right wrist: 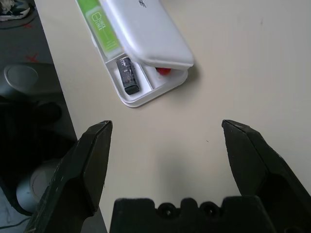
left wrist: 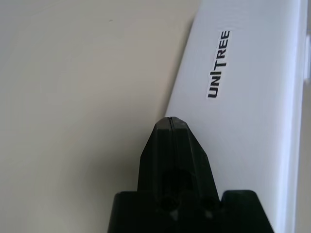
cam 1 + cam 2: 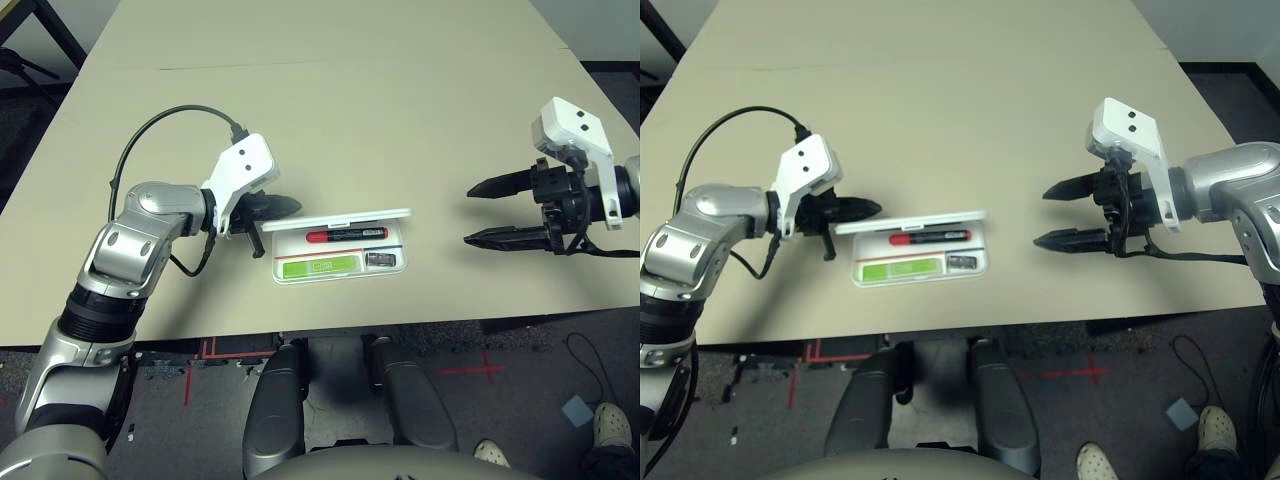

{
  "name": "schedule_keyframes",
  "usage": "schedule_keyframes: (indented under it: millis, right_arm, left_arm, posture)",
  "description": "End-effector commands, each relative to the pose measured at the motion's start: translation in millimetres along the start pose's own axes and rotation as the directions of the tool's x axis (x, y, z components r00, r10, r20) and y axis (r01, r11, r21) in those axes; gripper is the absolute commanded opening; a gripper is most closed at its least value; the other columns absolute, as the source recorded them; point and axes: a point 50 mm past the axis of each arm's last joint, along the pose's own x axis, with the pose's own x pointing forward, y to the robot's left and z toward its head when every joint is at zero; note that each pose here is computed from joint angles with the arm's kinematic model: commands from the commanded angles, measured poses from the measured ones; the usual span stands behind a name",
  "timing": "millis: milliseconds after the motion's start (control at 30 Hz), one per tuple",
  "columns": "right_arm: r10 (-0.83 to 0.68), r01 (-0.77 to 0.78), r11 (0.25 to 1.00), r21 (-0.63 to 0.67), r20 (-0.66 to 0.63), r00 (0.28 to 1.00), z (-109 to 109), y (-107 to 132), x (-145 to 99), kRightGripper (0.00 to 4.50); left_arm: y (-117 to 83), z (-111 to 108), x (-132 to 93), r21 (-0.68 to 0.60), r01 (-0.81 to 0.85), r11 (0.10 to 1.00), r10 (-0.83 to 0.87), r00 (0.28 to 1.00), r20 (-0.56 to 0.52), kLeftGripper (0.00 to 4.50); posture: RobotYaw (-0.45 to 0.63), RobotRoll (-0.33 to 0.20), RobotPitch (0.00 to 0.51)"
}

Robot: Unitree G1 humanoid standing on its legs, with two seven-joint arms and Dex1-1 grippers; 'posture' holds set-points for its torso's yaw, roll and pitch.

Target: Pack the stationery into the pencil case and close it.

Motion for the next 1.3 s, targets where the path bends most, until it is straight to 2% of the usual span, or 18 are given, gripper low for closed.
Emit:
schedule_keyframes:
  millis: [33, 300, 633, 933, 1167, 1300]
  right_arm:
    - [0.005, -0.005, 1.0, -0.009, -0.005, 1.0, 0.2, -0.2, 1.8, 4.5]
    - [0.003, -0.004, 1.0, -0.013, -0.014, 1.0, -0.9, -1.4, 4.3, 4.5]
    - [0.01, -0.01, 1.0, -0.018, -0.018, 1.0, -1.0, -2.8, 9.2, 4.5]
    - [0.004, -0.004, 1.0, -0.016, -0.033, 0.999, -4.0, -2.7, 11.0, 4.5]
    - [-0.002, 0.002, 1.0, -0.02, -0.032, 0.999, -4.5, -3.4, 13.9, 4.5]
    - [-0.022, 0.022, 1.0, -0.012, 0.001, 1.0, -3.3, -5.4, 16.2, 4.5]
  left_arm:
    - [-14.7, -3.4, 6.9, -0.015, 0.062, 0.998, -0.062, 0.998, -0.002, 0.02]
    - [-26.5, -6.4, 9.9, -0.02, 0.107, 0.994, -0.107, 0.994, -0.009, 0.02]
    - [-23.8, -17.4, 18.4, -0.008, 0.101, 0.995, -0.101, 0.993, -0.069, 0.02]
    - [-35.7, -28.6, 24.1, -0.018, 0.177, 0.984, -0.177, 0.979, -0.104, 0.02]
    - [-39.6, -31.9, 28.0, -0.031, 0.187, 0.982, -0.189, 0.977, -0.1, 0.02]
    - [-30.1, -25.6, 23.2, -0.044, 0.107, 0.993, -0.109, 0.993, -0.045, 0.02]
  posture:
    - [-0.03, 0.0, 0.228]
    - [-0.03, 0.0, 0.228]
    - [-0.02, 0.0, 0.226]
    - [-0.03, 0.0, 0.223]
    - [-0.03, 0.0, 0.219]
    - [-0.03, 0.0, 0.217]
